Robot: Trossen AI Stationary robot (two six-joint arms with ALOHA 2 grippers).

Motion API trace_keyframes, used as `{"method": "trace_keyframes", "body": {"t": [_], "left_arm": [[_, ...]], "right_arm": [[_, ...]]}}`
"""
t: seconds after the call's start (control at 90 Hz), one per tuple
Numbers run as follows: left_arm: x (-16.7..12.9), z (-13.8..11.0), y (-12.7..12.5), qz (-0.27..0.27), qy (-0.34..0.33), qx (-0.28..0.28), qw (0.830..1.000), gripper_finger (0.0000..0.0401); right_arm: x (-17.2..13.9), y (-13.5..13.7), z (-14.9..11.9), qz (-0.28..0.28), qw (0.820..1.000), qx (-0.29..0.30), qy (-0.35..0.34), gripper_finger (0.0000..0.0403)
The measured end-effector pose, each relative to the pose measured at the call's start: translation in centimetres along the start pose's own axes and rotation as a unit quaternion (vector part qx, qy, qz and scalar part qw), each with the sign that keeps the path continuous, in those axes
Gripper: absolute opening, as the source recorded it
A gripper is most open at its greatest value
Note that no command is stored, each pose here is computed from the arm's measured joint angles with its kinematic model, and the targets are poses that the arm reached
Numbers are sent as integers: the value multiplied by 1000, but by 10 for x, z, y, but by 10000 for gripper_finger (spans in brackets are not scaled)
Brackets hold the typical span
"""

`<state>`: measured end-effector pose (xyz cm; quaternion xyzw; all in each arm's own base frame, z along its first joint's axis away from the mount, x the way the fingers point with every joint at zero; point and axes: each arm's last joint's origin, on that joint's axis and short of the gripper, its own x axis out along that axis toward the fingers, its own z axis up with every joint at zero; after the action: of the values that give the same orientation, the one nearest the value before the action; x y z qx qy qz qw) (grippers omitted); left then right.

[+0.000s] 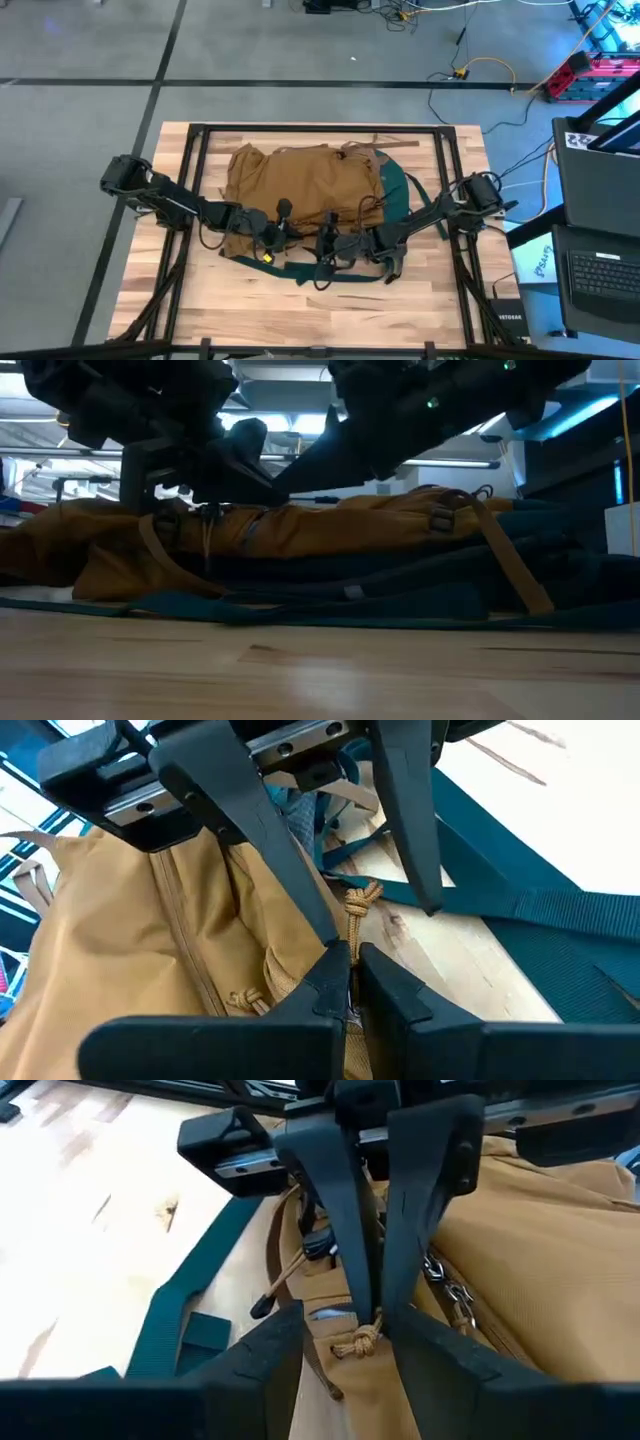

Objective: Unpack backpack
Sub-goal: Open the brown backpack

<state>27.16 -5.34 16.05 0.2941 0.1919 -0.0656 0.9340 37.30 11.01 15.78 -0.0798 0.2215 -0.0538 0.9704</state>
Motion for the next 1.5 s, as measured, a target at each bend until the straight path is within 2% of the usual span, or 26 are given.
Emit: {"method": "trace_keyframes", "body": {"t": [0.167, 0.511, 0.833, 0.967, 1.178, 1.444, 1.5], "left_arm": [[0, 0, 0, -1, -2, -1, 1000, 0], [0, 0, 0, -1, -1, -1, 1000, 0], [0, 1, 1, 3, -3, -3, 1000, 0], [0, 1, 1, 4, -3, -3, 1000, 0], [0, 1, 1, 5, -3, -3, 1000, 0], [0, 1, 1, 5, -3, -3, 1000, 0], [0, 1, 1, 5, -3, -3, 1000, 0]], "right_arm": [[1, 1, 4, 0, 1000, -14, 4, 130], [1, 1, 3, -8, 1000, -20, 19, 11], [0, 0, 1, -25, 998, -38, 31, 4], [0, 0, 1, -25, 999, -38, 31, 26], [0, 0, -1, -24, 998, -41, 38, 111], [0, 0, -1, -24, 998, -33, 37, 139], [0, 0, -1, -24, 999, -31, 37, 133]]}}
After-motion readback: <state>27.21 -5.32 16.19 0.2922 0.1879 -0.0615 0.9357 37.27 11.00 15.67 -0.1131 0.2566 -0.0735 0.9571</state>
